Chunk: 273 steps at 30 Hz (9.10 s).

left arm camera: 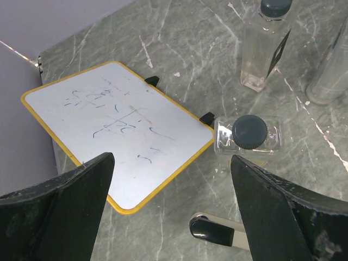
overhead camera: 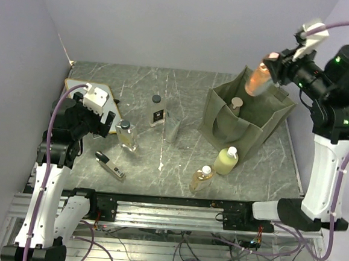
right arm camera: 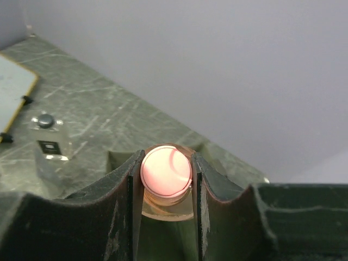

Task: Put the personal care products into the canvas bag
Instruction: Place the care product in the canvas bag, then move the care product at the center of the board, then pick up the care product from the center of the board.

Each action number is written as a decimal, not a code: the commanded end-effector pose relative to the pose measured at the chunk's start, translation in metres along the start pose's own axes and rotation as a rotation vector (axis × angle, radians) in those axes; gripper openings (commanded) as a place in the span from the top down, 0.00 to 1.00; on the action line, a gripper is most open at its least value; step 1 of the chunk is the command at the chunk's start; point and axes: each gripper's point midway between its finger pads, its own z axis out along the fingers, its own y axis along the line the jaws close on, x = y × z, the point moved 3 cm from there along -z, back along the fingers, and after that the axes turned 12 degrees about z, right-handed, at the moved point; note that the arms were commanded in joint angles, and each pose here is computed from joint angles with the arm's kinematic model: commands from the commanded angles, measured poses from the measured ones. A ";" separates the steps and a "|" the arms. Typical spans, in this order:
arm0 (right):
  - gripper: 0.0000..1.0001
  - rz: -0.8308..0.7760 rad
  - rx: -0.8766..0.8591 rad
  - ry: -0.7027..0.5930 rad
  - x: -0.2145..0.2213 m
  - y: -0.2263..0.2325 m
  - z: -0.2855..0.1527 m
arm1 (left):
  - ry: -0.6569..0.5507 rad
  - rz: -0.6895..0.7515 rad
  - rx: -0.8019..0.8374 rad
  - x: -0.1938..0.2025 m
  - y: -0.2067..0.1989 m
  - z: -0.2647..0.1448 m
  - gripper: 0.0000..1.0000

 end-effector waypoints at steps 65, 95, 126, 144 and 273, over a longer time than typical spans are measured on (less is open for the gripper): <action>1.00 0.008 -0.333 0.157 0.231 -0.024 0.124 | -0.094 0.021 0.044 -0.012 -0.007 0.000 0.01; 0.69 -0.037 -0.361 0.380 0.316 -0.025 0.116 | -0.103 0.049 0.082 -0.004 -0.016 0.001 0.01; 0.19 -0.035 -0.191 0.290 0.226 -0.038 0.106 | -0.005 0.120 0.219 0.010 -0.027 0.008 0.01; 0.18 -0.061 -0.106 0.264 0.149 -0.013 0.057 | 0.202 0.534 0.642 0.054 -0.032 0.041 0.01; 0.00 -0.135 -0.982 0.436 0.329 0.331 0.086 | -0.064 0.163 0.154 -0.006 -0.035 0.000 0.15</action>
